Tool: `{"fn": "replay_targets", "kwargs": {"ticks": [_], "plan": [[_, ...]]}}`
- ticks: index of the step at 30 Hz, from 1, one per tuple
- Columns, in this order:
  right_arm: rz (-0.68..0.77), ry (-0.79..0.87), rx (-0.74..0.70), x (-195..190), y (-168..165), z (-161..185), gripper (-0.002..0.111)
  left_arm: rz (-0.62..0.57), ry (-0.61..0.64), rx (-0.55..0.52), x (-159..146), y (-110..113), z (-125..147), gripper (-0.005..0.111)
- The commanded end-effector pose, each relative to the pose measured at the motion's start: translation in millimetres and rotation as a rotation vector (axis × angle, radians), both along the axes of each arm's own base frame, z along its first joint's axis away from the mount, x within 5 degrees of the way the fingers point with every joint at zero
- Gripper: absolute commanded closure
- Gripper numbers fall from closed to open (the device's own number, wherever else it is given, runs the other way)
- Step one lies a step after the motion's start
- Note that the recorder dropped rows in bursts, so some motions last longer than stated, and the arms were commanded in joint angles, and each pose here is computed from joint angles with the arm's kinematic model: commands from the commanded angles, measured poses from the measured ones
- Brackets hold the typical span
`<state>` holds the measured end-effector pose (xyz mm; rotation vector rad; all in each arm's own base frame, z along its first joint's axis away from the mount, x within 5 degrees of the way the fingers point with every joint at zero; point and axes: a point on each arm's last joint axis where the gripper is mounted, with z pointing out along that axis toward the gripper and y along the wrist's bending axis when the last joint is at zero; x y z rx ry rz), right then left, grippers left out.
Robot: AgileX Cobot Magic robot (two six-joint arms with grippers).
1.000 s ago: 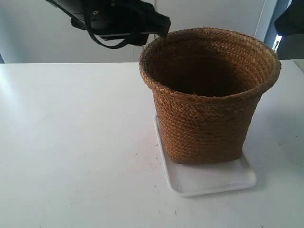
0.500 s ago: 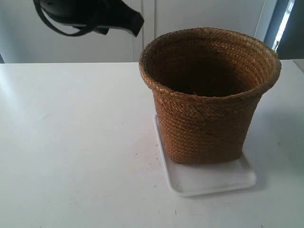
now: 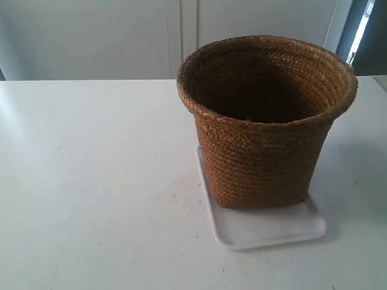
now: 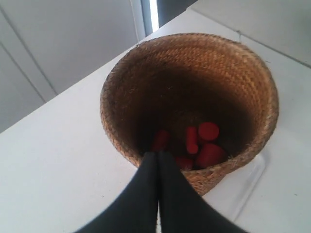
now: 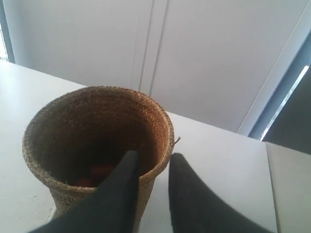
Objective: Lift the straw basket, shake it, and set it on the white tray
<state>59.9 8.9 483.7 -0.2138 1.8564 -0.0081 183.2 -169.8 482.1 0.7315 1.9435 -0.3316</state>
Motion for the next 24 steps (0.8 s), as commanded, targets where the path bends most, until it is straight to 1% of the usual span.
{"fn": "replay_targets", "kwargs": {"ticks": [1,4,9,14,16,17,18,21,24], "plan": [[0.003,-0.078,-0.025,-16,-1,-1,0.087,-0.037,-0.046,-0.043,-14,11,3,0.107],[0.005,-0.087,-0.019,-23,0,-14,0.087,-0.047,-0.053,-0.051,-19,15,-16,0.107],[0.006,-0.06,-0.016,-29,0,-42,0.087,-0.082,-0.073,-0.131,-31,21,-47,0.107],[0.009,-0.007,-0.013,-37,0,-51,0.087,-0.114,-0.176,-0.292,-45,30,-63,0.107],[0.009,-0.004,-0.014,-37,0,-51,0.087,-0.117,-0.192,-0.363,-51,34,-68,0.107],[0.009,-0.004,-0.014,-37,0,-51,0.087,-0.117,-0.184,-0.367,-52,35,-72,0.107],[0.009,-0.004,-0.014,-37,0,-51,0.087,-0.113,-0.146,-0.356,-55,38,-79,0.107],[0.009,-0.004,-0.014,-37,0,-51,0.087,-0.11,-0.091,-0.287,-58,41,-88,0.107],[0.009,-0.004,-0.014,-37,0,-51,0.087,-0.107,-0.051,-0.25,-59,42,-92,0.107]]}}
